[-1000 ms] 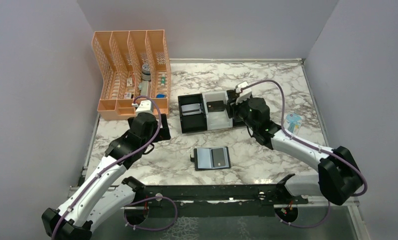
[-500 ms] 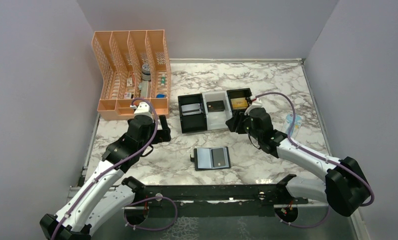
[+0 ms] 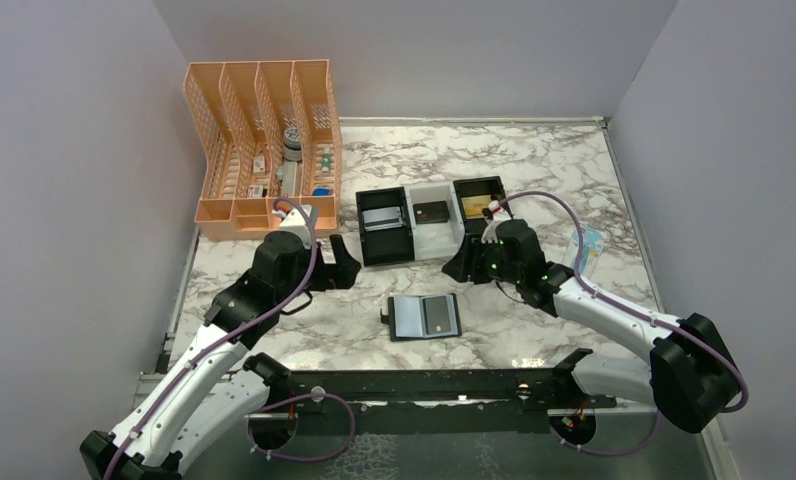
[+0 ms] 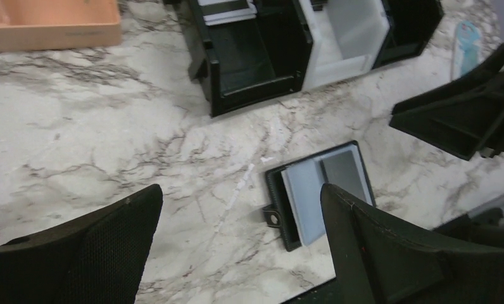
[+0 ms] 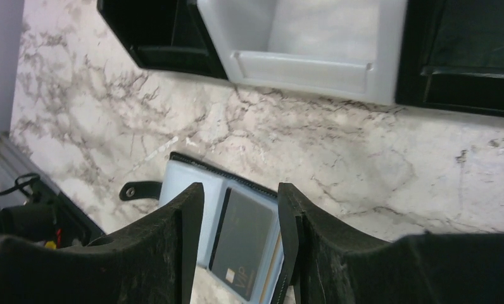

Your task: Take the credit cards out of the card holder

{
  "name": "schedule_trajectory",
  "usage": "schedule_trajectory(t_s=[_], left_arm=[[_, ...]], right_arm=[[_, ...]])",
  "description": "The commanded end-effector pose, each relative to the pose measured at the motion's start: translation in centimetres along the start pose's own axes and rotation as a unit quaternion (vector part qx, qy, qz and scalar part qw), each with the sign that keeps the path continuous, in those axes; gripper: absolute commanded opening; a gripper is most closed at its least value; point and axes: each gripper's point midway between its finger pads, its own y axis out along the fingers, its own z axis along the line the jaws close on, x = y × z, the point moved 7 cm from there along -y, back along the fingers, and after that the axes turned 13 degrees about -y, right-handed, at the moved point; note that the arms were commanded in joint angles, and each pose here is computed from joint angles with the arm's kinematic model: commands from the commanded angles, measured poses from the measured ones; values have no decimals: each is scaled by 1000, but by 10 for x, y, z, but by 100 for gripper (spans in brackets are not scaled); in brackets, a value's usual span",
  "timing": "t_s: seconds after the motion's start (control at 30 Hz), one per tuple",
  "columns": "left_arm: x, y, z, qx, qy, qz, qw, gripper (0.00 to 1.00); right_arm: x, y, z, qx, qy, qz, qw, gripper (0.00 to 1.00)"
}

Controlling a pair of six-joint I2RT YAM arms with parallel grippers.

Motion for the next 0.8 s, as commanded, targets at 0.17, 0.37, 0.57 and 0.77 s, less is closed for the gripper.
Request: schedule_trajectory(t_s=[0.17, 0.37, 0.57, 0.77], left_arm=[[-18, 14, -58, -215, -64, 121, 967, 95], [-48, 39, -81, -243, -89, 121, 958, 89], [-85, 59, -95, -190, -53, 165, 966, 74], [-112, 72, -92, -164, -60, 180, 968, 66]], right_arm=[[-15, -9, 21, 121, 8, 24, 992, 43], [-24, -9, 14, 94, 19, 28, 995, 42], [-41, -7, 10, 90, 36, 49, 994, 39], [-47, -12, 8, 83, 48, 54, 994, 37]])
